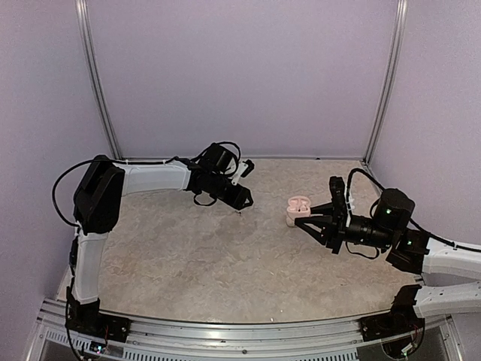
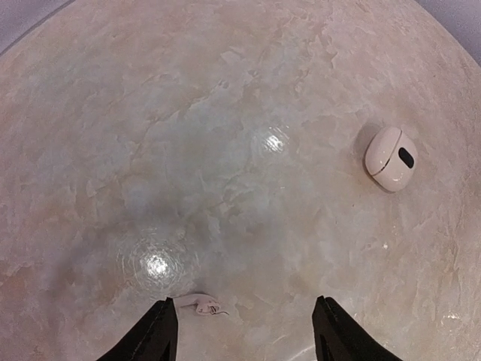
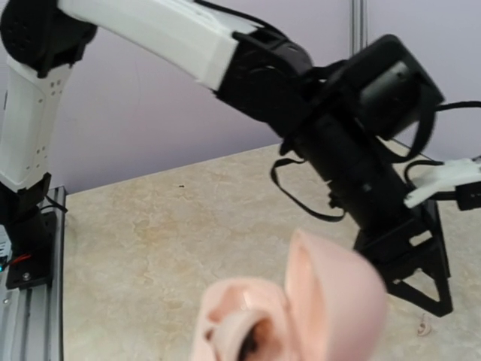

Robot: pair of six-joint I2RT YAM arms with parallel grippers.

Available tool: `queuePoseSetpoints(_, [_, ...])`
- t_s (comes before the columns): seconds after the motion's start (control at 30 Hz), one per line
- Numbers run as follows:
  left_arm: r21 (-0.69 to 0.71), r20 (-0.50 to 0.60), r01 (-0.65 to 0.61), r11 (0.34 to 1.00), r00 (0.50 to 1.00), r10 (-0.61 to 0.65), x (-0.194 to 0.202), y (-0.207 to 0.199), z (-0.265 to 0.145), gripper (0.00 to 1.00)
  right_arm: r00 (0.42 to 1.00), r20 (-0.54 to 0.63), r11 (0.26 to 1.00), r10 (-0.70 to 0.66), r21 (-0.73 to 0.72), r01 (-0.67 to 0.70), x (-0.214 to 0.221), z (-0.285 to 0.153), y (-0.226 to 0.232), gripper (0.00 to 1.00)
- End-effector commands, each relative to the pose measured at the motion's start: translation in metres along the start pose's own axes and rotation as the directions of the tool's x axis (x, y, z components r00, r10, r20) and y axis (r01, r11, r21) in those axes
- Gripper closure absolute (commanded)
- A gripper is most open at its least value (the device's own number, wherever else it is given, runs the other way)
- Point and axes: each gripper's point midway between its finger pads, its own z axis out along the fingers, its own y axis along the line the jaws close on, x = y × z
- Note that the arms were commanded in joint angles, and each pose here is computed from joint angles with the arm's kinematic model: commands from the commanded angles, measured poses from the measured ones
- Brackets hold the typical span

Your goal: Insert the wireless bluetooth earbuds into the charging case

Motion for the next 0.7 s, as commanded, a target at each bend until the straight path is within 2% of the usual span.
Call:
queuePoseSetpoints(0.0, [0.057,-0.027,-0.008,0.998,1.0,0.01,0.002,-0.001,0.017,0.38,1.0,0.0,1.0,0.014,-0.002,-0.014,0.003,0.001,-0.002,1.0])
queuePoseSetpoints(0.3, [0.051,-0.078,0.056,0.997,0.996,-0.052,0.017,0.018,0.045,0.38,1.0,0.001,1.0,0.018,-0.01,-0.018,0.002,0.001,-0.001,1.0])
queuePoseSetpoints(0.67, [0.059,-0.173,0.105,0.993,0.98,-0.094,0.052,0.018,0.051,0.41,1.0,0.008,1.0,0.022,-0.017,-0.022,-0.001,-0.001,0.001,1.0])
